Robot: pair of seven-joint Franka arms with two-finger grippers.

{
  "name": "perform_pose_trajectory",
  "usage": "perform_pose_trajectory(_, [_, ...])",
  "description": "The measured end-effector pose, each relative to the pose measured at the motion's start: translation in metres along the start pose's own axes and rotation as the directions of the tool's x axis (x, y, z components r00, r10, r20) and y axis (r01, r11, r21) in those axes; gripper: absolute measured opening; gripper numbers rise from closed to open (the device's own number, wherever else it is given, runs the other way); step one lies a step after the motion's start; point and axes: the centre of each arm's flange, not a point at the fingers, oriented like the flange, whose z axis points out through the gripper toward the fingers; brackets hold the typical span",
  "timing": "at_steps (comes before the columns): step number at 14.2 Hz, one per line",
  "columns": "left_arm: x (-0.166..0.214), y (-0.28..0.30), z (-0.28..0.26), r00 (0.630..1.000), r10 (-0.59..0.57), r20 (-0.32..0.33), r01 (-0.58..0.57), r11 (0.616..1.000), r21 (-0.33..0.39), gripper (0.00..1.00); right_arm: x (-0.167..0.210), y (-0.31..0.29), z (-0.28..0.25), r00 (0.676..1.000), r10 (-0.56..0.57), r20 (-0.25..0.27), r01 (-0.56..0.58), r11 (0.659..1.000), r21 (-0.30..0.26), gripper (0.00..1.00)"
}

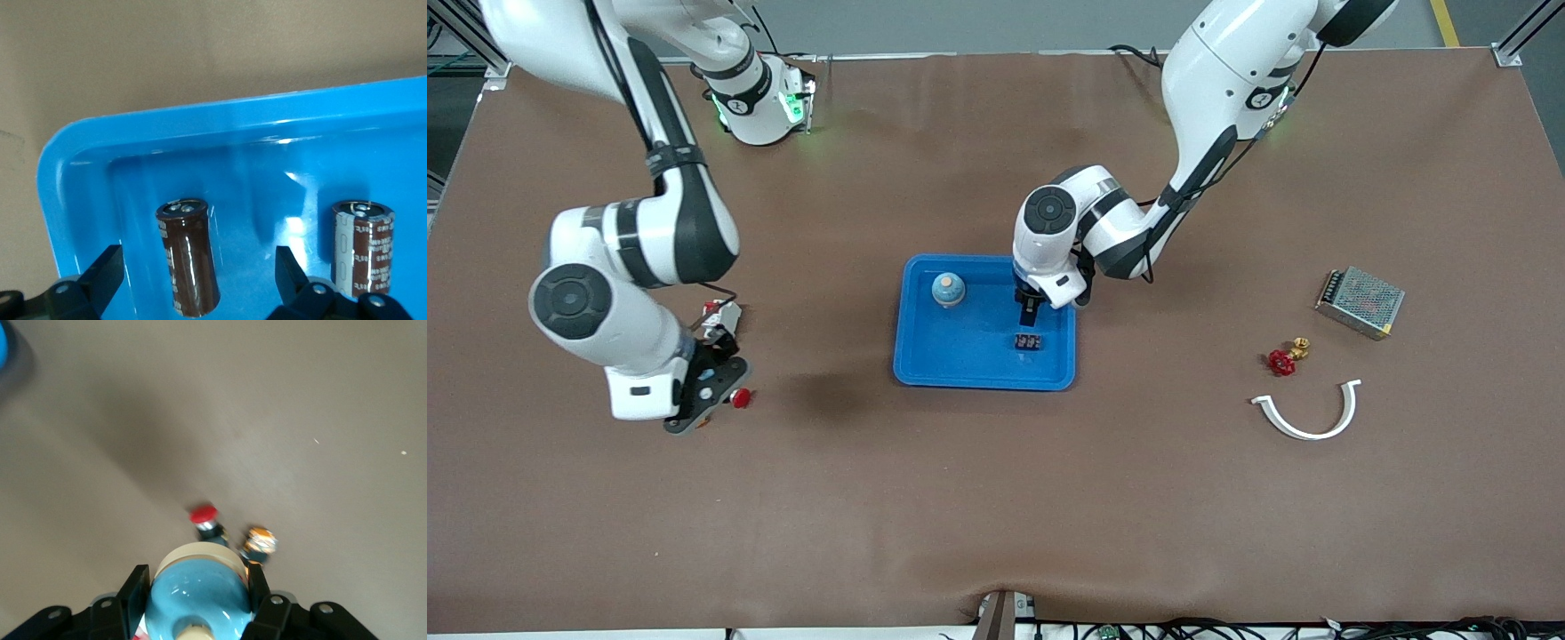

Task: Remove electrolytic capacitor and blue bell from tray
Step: 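Carry the bell toward the red buttons while the left gripper grasps a capacitor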

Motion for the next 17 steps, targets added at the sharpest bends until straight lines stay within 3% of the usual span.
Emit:
perform_pose_trajectory(3, [0.0,0.0,0.0,1.0,-0.001,0.0,0.001,1.0,0.0,0.98,-0.063,0.051,0.016,0.994,-0.112,0.01,0.112,0.994,0.022,0.65])
perform_pose_trajectory(7, [0.0,0.0,0.004,1.0,0.011,-0.017,-0.011,1.0,-0.011,0.82,-0.139,0.093,0.048,0.978,-0.209,0.006,0.208,0.977,0.044,0.65])
perform_pose_trajectory(11, [-0.002,-0.002,0.005,0.999,0.026,-0.023,-0.026,1.0,-0.016,0.39,-0.184,0.098,0.098,0.975,-0.224,-0.008,0.224,0.974,0.037,0.65])
perform_pose_trajectory(12, [-0.005,-0.003,0.004,0.999,0.034,-0.025,-0.035,0.999,-0.019,0.33,-0.192,0.095,0.112,0.974,-0.226,-0.015,0.226,0.974,0.025,0.65])
perform_pose_trajectory(17, [-0.018,-0.004,-0.003,0.998,0.051,-0.03,-0.052,0.998,-0.024,0.34,-0.214,0.082,0.152,0.976,-0.214,-0.036,0.214,0.977,-0.004,0.65])
